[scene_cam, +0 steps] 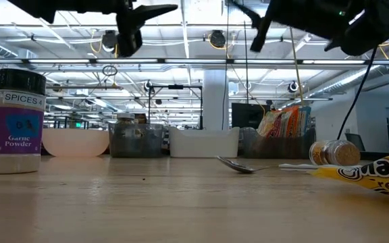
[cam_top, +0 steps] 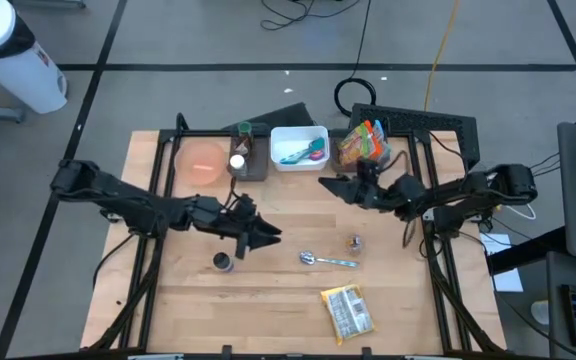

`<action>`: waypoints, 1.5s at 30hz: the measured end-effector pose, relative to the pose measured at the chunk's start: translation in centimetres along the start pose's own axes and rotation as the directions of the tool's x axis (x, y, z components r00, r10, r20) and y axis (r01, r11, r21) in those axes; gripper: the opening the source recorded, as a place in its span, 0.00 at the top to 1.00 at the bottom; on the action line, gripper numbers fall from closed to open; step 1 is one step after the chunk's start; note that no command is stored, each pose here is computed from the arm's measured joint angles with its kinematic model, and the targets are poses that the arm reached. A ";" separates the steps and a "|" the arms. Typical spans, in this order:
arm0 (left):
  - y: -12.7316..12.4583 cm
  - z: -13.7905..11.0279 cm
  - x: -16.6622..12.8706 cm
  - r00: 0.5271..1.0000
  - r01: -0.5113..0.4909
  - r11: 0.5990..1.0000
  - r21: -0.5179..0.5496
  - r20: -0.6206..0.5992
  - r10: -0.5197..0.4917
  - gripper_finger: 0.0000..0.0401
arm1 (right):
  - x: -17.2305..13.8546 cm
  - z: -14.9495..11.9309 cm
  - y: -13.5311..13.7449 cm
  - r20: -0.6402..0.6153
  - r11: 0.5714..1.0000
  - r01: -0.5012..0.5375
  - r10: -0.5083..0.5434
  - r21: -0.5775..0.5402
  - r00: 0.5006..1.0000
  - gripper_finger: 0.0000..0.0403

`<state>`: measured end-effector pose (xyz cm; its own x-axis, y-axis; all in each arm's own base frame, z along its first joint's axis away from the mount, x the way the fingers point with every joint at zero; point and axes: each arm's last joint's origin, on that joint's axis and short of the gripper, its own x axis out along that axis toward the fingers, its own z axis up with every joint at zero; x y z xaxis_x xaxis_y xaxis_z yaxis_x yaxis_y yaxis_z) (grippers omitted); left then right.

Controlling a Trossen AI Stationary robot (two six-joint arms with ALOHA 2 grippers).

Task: Pick & Place Food Item
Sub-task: Put the brown seasoning bottle into the left black bin

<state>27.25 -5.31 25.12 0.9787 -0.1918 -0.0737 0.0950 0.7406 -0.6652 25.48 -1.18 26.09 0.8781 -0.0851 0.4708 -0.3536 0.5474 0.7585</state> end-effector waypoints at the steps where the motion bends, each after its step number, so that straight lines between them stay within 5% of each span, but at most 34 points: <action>1: 0.1 -0.2 0.2 1.000 0.000 1.000 -0.013 0.001 0.000 0.56 | 0.0 -0.1 0.5 0.006 0.999 -0.039 0.039 0.008 0.999 0.61; 6: 0.7 -0.8 1.0 1.000 -0.016 0.995 -0.098 -0.013 0.014 0.56 | 0.5 -0.7 4.2 0.000 0.956 -0.286 0.286 0.060 0.958 0.61; 11: 0.7 -1.2 1.3 1.000 -0.027 0.972 -0.235 -0.015 0.024 0.56 | 1.1 -2.3 7.8 -0.055 0.913 -0.401 0.405 0.071 0.913 0.61; 20: -2.3 -2.1 1.2 0.995 0.040 0.953 -0.300 0.095 -0.012 0.56 | 1.0 -6.0 9.9 -0.254 0.932 -0.359 0.359 0.047 0.898 0.61; 28: -5.3 -0.6 2.0 0.990 0.019 0.968 -0.252 0.140 0.017 0.56 | 0.7 -5.8 10.6 -0.264 0.929 -0.371 0.362 0.019 0.894 0.54; 37: -6.7 1.0 2.5 0.993 -0.018 0.978 -0.208 0.113 0.042 0.56 | 2.2 -4.8 11.7 -0.481 0.960 -0.205 0.090 -0.192 0.872 0.35; 41: -6.7 1.2 2.6 0.993 -0.045 0.983 -0.180 0.097 0.064 0.56 | 3.5 -4.1 13.1 -0.633 0.914 -0.141 -0.146 -0.381 0.760 0.34; 45: -6.2 1.6 2.6 0.992 -0.064 0.987 -0.148 0.098 0.079 0.56 | 4.1 -3.4 13.2 -0.654 0.853 -0.002 -0.398 -0.522 0.644 0.36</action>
<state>29.51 -9.38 30.29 0.9963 -0.0681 -0.0528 0.0039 0.6482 -0.7614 25.50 8.52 36.53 0.9167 0.2714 -0.2932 -0.1354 0.9014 0.4112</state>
